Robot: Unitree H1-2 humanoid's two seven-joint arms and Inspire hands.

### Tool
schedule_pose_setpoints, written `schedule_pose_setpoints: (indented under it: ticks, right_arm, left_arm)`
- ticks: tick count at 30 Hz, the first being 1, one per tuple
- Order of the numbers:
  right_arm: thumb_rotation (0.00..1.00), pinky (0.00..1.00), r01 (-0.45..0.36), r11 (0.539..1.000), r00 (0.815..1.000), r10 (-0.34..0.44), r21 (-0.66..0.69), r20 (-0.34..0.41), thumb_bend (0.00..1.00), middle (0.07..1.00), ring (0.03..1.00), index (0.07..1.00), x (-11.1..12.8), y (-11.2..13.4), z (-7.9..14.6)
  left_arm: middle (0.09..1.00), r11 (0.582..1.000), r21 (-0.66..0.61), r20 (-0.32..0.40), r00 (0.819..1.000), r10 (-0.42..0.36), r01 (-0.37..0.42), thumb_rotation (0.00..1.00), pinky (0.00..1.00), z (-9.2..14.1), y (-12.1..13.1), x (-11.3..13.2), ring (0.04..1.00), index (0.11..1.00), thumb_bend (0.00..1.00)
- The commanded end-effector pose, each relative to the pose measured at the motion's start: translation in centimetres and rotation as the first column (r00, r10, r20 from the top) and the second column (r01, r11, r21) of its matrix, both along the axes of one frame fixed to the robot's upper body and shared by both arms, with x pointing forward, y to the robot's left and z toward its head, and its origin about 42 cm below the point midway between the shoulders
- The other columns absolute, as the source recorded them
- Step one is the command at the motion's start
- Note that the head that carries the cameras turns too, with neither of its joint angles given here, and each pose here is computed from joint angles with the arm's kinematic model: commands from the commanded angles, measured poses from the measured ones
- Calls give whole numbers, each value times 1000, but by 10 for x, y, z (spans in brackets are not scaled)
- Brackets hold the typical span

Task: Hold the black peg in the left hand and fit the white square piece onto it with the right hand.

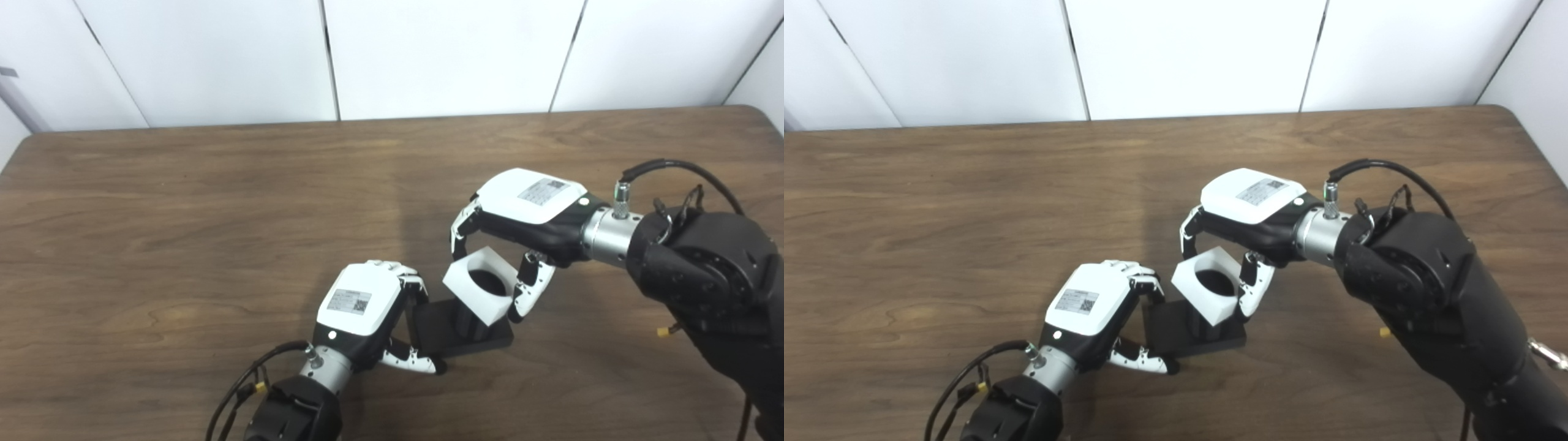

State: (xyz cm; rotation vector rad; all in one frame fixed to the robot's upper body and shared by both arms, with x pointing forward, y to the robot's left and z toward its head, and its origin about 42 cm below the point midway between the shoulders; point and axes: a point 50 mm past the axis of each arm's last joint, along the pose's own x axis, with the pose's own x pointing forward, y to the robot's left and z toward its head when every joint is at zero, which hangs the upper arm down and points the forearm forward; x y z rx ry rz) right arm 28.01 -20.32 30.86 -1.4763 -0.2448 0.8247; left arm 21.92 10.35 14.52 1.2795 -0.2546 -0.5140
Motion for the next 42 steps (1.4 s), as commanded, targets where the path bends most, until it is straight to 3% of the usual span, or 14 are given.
schedule_pose_setpoints:
  ticks: [1,10,25,42]
  right_arm:
    - [131,906,2,1000,999,-2,-8,35,523,766,821,483,3,-3,7]
    - [133,899,-24,1000,999,24,-9,37,524,760,813,483,-2,2,4]
    - [132,963,-83,996,994,85,-34,70,523,767,842,483,-24,24,21]
    - [131,918,-48,998,998,49,-32,33,523,769,832,483,-16,16,5]
  left_arm:
    - [770,996,79,-72,997,-30,36,60,827,-15,-2,-8,818,491,510]
    - [766,997,76,-69,997,-29,35,59,822,-16,-2,-8,815,490,510]
    - [766,997,74,-70,997,-27,32,59,826,-16,-3,-8,817,490,510]
    - [766,997,72,-69,997,-27,32,59,818,-15,-2,-6,813,490,511]
